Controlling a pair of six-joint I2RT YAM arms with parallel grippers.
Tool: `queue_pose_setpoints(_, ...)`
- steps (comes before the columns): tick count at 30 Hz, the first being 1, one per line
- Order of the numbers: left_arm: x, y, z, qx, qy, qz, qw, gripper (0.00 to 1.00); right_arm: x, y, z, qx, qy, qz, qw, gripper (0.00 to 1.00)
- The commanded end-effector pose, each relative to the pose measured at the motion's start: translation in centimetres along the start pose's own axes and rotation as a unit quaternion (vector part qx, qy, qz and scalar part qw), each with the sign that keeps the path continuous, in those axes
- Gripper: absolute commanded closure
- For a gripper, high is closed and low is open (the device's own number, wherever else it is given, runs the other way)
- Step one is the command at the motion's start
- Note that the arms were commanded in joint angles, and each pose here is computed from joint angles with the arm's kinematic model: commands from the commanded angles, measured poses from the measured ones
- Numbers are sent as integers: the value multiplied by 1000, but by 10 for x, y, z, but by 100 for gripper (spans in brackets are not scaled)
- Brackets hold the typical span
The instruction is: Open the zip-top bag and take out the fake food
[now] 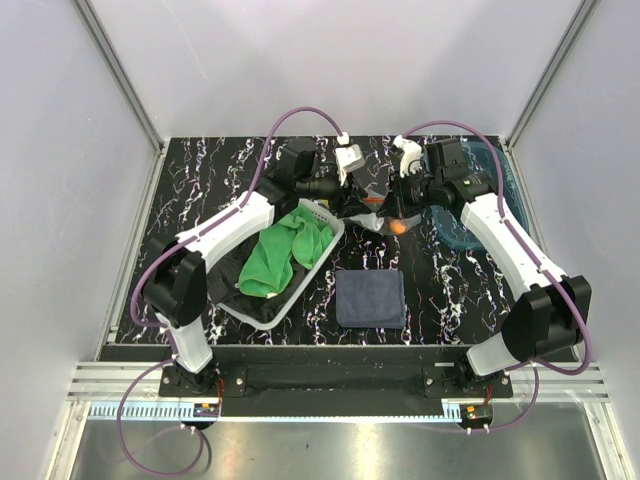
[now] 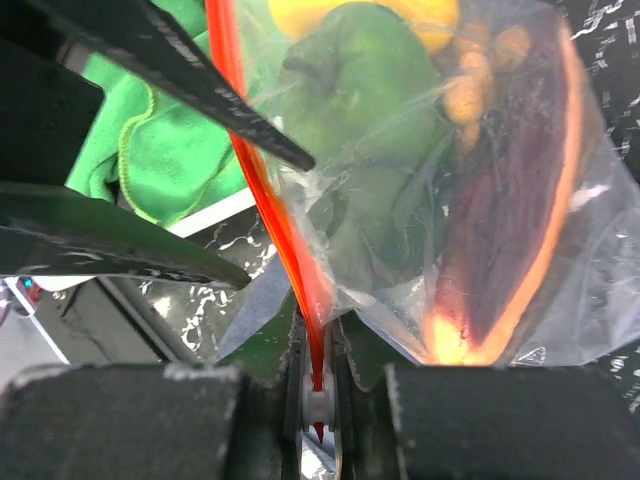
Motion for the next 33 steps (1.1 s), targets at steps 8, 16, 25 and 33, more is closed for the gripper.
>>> queue_pose_setpoints(8,5,31,-8,-25,-24,-55,998,67,9,13,9,6,42,-30,999,100)
queue_pose_setpoints(16,-5,18,-5,-9,-38,-41,998,64,10,10,9,1,50,-27,998,100)
queue_pose_setpoints(25,-20,11,4,-10,-16,-22,1000,61,12,14,11,0,64,-31,997,100)
queue_pose_setpoints(33,-12,24,13,-16,42,-2,999,100,15,12,10,-2,44,-35,998,87)
Point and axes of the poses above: each gripper's point midway between its finger pads, its own x axis back along the fingers, its own z axis along the line the jaws close on, y = z × x, the point moved 8 cm from there along x, back along the fingers, and after that the axes turned 9 degrees about -x, right-handed, at the moved point
